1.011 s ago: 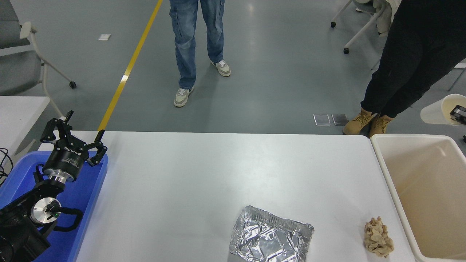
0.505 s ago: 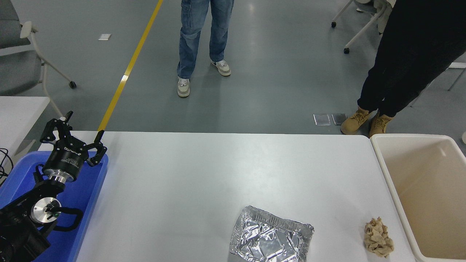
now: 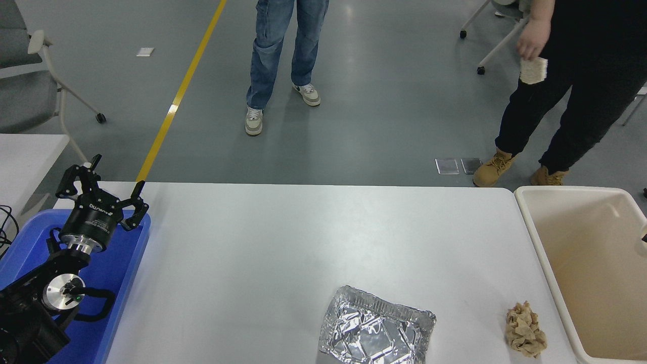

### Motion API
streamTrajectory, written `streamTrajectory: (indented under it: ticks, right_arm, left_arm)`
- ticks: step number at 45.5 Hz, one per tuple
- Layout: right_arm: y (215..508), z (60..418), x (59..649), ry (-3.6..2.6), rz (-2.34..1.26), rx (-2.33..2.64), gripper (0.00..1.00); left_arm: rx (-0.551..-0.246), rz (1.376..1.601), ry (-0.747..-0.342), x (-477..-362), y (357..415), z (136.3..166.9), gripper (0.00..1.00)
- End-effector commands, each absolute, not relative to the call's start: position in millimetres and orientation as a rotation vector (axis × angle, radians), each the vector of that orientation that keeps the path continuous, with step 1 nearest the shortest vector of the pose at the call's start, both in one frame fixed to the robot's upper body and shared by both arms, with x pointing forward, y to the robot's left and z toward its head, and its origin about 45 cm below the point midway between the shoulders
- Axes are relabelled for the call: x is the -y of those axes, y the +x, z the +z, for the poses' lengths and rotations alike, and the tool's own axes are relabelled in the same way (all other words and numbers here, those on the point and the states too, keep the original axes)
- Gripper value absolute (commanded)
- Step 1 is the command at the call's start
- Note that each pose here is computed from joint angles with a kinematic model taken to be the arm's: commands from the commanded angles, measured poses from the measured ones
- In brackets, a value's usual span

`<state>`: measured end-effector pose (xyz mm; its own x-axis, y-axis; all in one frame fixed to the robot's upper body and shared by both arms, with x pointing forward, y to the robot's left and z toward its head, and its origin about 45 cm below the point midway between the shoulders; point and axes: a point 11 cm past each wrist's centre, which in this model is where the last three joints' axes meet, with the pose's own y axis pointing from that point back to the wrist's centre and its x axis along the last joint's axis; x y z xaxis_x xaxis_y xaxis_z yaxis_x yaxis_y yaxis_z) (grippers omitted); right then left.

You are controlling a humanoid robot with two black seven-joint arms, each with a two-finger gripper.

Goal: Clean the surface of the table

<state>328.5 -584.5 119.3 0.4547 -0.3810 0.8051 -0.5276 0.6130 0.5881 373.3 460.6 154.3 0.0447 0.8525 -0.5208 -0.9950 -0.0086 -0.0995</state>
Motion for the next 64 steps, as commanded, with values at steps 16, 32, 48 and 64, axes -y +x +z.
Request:
streamTrajectory:
  ticks: [16, 32, 48, 64]
  right_arm:
    - [311.5, 67.9, 547.0, 1.036, 0.074, 1.072, 0.00]
    - [314.1, 68.0, 544.4, 1.042, 0.074, 1.082, 0.00]
    - [318.8, 74.0, 546.7, 1.017, 0.107, 1.139, 0.16]
    - [327.4, 84.6, 549.1, 0.985, 0.159, 1.186, 0.75]
  left_arm:
    - [-0.352, 1.506, -0.508, -460.6, 373.3, 154.3, 1.00]
    - [-0.352, 1.508, -0.507, -460.7, 373.3, 154.3, 1.00]
    - [-0.352, 1.506, -0.508, -460.6, 373.3, 154.3, 1.00]
    - [-0.352, 1.508, -0.507, -460.7, 373.3, 154.3, 1.00]
